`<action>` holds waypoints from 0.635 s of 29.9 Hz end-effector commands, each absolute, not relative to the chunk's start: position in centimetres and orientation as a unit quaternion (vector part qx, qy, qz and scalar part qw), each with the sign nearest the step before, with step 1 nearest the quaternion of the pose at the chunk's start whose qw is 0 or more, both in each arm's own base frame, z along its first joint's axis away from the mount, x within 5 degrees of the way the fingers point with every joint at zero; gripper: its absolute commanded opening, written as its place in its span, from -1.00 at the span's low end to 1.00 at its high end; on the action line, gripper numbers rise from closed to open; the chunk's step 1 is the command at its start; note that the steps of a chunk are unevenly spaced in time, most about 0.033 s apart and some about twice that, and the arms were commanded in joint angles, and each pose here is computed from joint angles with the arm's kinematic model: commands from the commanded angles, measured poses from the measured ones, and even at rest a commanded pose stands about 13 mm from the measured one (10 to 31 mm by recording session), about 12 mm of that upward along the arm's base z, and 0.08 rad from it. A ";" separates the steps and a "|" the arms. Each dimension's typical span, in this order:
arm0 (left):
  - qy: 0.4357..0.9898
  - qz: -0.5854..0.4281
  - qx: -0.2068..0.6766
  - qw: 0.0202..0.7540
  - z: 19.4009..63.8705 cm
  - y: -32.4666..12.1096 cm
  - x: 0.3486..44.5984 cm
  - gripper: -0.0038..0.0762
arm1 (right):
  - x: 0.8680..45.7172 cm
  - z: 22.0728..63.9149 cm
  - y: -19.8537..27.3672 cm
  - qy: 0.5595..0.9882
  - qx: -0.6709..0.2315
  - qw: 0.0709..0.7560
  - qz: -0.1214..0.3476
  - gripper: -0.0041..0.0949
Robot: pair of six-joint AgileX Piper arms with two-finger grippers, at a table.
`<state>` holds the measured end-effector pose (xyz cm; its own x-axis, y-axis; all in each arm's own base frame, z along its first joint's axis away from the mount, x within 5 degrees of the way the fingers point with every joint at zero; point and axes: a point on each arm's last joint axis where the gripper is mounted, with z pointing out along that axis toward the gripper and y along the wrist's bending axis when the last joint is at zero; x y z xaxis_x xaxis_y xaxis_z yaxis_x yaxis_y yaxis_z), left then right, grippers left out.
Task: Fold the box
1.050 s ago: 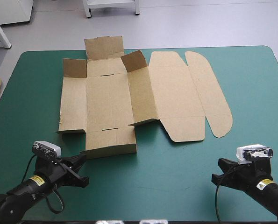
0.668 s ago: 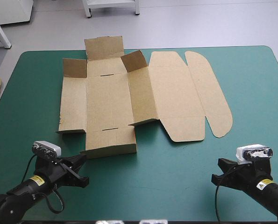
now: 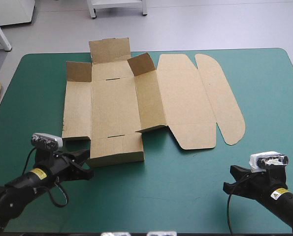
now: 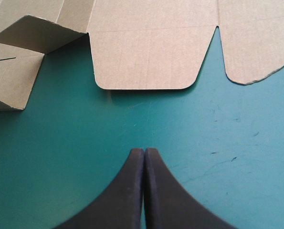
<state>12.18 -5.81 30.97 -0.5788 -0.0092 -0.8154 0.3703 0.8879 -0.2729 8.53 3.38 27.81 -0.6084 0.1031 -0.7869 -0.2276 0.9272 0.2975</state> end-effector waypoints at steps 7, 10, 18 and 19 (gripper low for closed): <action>0.871 -0.215 0.107 0.429 36.9 -7.6 18.4 -0.92 | 9.1 29.5 3.4 0.854 -0.021 0.480 0.199 -0.94; 0.883 -0.224 0.090 0.402 37.2 -7.0 20.5 -0.92 | 9.3 29.5 3.4 0.855 -0.013 0.475 0.206 -0.94; 0.855 -0.348 0.057 0.379 38.1 -2.2 24.8 -0.92 | 11.6 30.0 3.6 0.874 -0.020 0.443 0.201 -0.94; 0.852 -0.368 0.048 0.369 37.8 -1.3 25.3 -0.92 | 12.0 30.1 3.6 0.876 -0.022 0.438 0.199 -0.94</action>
